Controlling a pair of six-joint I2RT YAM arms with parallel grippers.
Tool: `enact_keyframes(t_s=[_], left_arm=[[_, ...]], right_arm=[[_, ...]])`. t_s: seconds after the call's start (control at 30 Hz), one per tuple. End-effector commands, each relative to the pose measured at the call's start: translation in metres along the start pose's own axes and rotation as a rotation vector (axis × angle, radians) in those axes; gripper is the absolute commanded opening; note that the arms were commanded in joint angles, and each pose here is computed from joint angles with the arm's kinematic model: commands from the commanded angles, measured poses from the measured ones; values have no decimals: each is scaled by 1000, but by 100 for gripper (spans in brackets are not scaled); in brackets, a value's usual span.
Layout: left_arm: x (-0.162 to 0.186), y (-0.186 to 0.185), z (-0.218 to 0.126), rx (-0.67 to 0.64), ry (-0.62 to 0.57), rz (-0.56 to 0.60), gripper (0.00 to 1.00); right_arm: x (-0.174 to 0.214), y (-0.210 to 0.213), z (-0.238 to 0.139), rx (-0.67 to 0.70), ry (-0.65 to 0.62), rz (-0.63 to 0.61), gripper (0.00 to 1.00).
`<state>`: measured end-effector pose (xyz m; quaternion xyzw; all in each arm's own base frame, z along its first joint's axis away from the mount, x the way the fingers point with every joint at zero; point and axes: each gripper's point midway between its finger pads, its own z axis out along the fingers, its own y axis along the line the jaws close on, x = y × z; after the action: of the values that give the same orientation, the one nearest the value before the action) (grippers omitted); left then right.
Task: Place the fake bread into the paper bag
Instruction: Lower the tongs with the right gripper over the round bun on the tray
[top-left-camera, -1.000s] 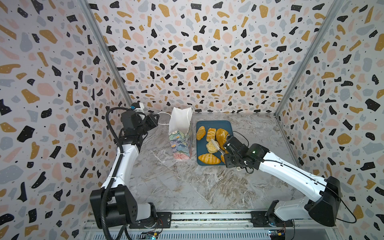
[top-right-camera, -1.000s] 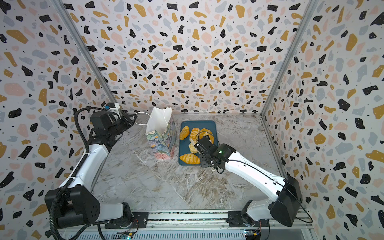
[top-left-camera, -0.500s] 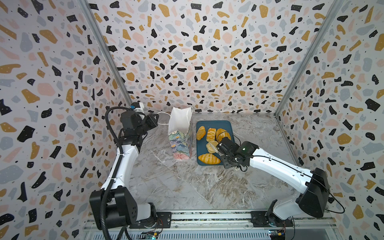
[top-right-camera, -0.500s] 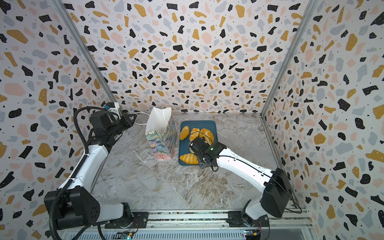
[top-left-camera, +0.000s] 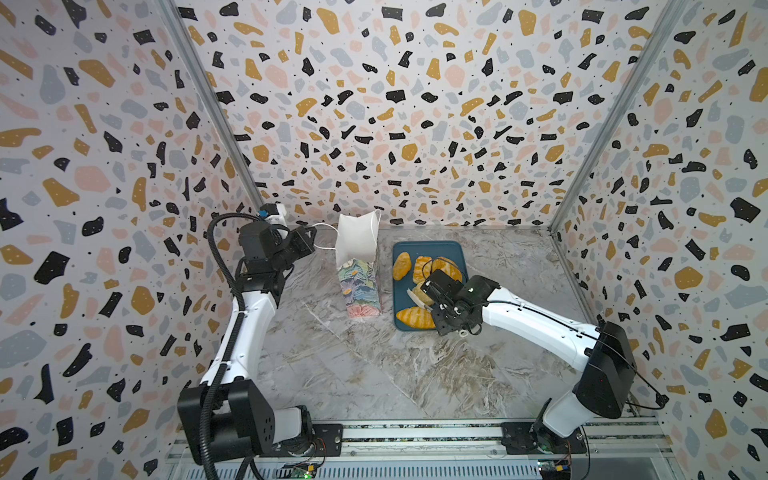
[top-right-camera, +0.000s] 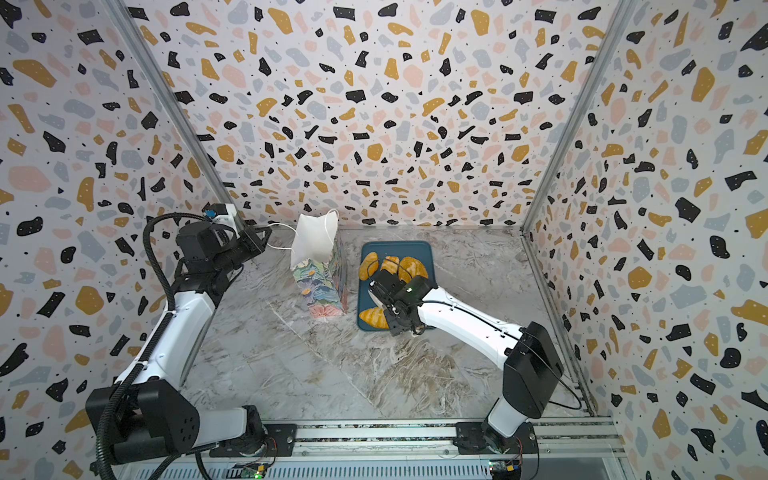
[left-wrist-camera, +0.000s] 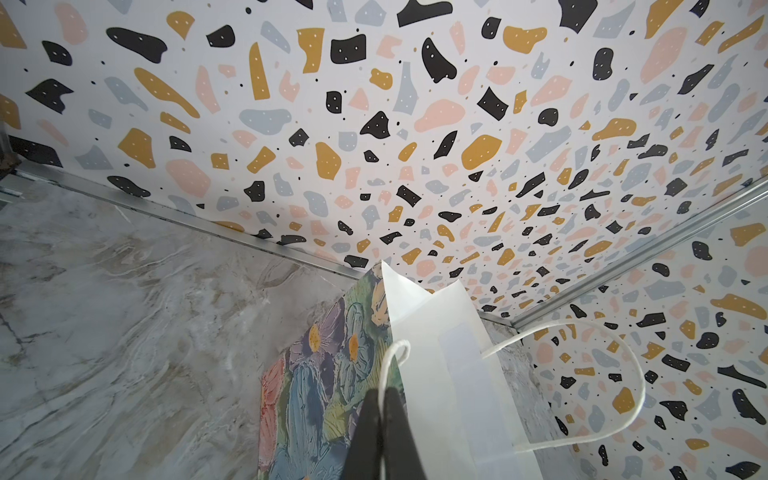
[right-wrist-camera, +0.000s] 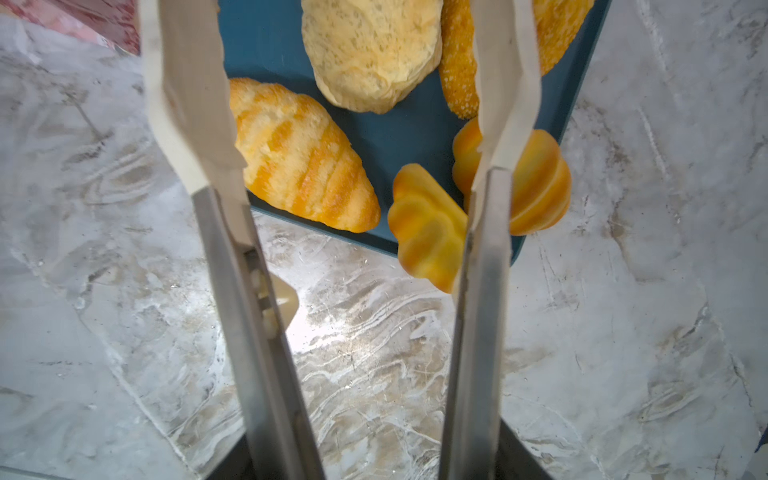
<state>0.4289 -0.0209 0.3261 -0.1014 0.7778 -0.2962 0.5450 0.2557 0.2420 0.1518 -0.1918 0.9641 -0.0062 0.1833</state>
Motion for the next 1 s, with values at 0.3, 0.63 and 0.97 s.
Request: enact_keyframes(t_s=[0.3,0.63,0.97], left_arm=[[-5,-8,-4,20,-28,40,0],[-3,-7,-2,20,-22,35,0],[-1,-6,1,23,-17,22,0]], right_arm=[[-6,0,9,13,10,-23,59],[-8,6,23,-4,31,-36,59],[-8,-4,36,8,73,-43,59]])
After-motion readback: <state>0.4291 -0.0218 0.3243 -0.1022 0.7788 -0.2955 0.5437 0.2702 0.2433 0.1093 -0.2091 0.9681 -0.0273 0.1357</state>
